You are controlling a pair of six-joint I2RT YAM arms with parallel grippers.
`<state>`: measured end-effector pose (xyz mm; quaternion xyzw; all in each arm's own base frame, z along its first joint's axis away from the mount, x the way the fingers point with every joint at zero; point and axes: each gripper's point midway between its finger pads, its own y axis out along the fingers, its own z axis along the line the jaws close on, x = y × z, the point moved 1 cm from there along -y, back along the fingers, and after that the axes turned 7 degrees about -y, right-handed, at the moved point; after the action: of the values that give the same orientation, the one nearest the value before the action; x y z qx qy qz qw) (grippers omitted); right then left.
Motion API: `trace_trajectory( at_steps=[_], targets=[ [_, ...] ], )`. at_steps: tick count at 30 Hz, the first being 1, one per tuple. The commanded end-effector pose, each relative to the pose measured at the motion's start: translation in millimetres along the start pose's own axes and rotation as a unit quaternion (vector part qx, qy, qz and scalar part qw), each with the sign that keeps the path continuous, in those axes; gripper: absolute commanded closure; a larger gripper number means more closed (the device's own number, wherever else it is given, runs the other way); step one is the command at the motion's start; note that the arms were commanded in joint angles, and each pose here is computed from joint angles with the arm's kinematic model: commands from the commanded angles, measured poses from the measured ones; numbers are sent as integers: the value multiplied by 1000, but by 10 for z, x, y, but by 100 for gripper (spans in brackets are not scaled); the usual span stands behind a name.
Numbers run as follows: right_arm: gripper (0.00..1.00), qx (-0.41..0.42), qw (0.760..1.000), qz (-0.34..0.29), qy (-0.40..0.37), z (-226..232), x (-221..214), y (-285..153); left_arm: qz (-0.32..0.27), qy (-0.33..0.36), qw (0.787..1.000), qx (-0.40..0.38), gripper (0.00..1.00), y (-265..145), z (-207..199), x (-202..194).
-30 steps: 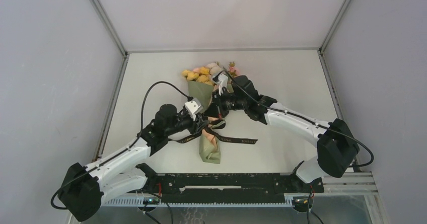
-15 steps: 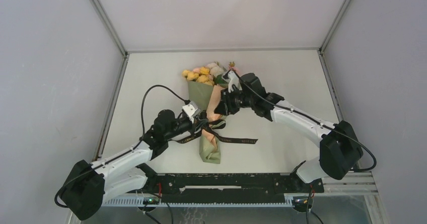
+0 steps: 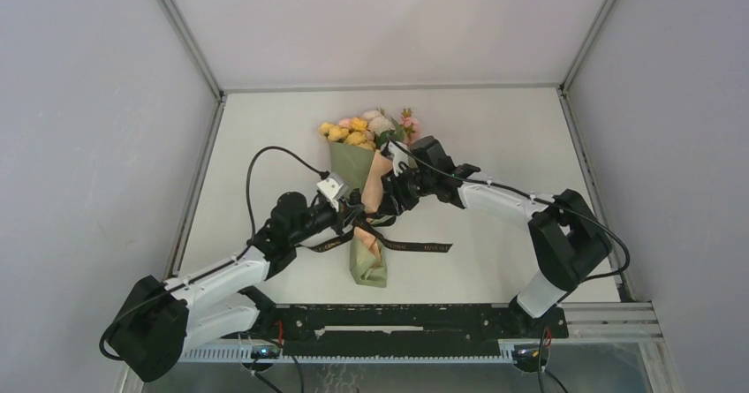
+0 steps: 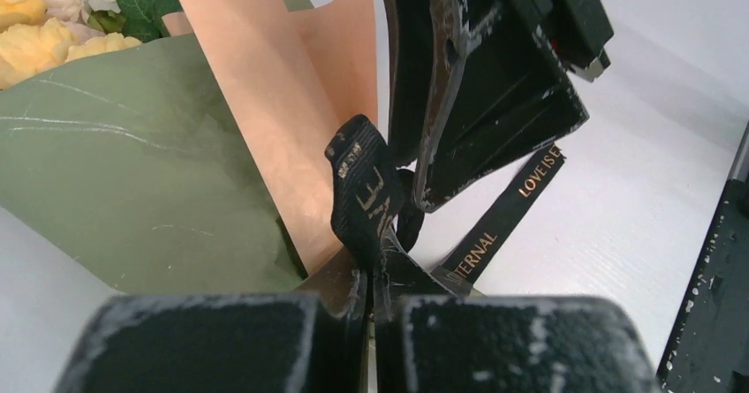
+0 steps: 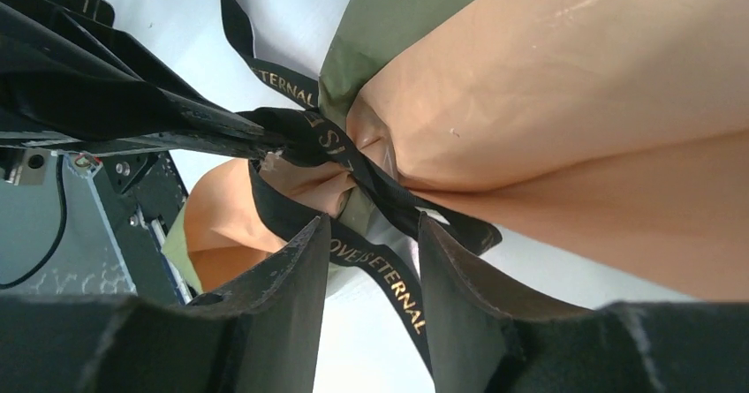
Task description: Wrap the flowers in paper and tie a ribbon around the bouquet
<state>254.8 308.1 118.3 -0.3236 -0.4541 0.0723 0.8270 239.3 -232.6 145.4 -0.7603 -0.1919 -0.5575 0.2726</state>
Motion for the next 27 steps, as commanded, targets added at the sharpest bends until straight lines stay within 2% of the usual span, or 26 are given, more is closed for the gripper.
trace_trajectory(
  at_steps=[1,11,14,19,21,24,27],
  targets=[
    [50,38,998,-25,-42,31,99,123,-18,-16,1000,12,100,23,61,73],
    [50,39,998,-9,-40,-99,-44,324,-17,-19,1000,13,100,60,102,75],
    [54,47,998,-7,-41,-106,-71,376,-18,-22,999,19,100,61,125,87],
    [67,50,998,10,-29,-133,-177,422,-17,-17,999,22,100,58,145,93],
    [82,51,998,7,-31,-114,-151,394,-15,-14,1000,21,100,65,151,82],
    [96,55,998,-1,-36,-57,-84,306,-19,-6,1000,21,100,69,160,92],
    [100,69,997,-10,-37,48,-7,188,-21,3,999,27,100,70,192,91]
  ],
)
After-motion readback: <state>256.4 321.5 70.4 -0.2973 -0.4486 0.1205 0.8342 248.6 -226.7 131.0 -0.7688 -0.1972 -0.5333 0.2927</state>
